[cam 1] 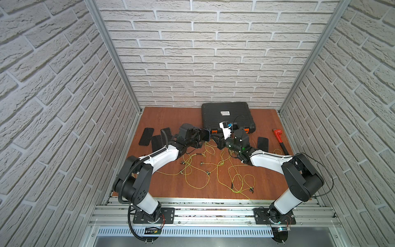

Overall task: Plug wired earphones into phones
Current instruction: Insert the wired earphone into the phone.

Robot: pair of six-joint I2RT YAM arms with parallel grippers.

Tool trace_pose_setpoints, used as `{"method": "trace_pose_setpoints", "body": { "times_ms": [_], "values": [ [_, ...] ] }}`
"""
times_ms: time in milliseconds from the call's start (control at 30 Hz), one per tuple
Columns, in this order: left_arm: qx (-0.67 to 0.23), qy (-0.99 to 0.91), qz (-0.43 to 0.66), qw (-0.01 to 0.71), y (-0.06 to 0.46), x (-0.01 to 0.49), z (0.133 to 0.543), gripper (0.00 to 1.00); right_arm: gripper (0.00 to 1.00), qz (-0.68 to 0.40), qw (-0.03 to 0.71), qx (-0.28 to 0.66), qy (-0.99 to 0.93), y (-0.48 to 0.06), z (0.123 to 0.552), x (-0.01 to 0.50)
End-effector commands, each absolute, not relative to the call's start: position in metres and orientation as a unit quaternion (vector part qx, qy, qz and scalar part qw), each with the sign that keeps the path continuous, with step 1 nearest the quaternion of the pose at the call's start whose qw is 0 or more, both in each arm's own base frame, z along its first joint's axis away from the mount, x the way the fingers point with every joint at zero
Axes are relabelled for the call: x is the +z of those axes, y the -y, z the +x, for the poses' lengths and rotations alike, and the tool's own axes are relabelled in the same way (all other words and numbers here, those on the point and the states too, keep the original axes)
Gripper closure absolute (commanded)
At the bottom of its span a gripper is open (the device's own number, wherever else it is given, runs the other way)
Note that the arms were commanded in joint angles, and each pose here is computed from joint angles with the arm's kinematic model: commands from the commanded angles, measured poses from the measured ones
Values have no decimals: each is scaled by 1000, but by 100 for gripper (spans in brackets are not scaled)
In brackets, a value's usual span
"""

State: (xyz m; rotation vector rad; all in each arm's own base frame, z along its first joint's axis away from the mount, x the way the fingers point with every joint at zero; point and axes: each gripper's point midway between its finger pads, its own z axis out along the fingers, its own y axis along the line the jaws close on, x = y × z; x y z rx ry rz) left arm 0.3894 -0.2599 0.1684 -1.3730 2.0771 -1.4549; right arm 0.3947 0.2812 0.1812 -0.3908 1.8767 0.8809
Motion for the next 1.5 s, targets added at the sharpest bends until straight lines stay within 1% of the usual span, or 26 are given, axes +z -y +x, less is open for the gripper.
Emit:
{"method": "trace_pose_setpoints", "body": {
  "times_ms": [0,1000,1467],
  "values": [
    [-544,-696,-446,145,267,198,394,100,94,-172,505,373,-760,-286,390,191],
    [-551,-693,-440,149,268,205,395,100,94,-170,479,364,-781,-291,394,167],
    [-585,-706,-380,117,306,214,389,100,94,-190,475,379,-771,-305,404,176]
  ]
}}
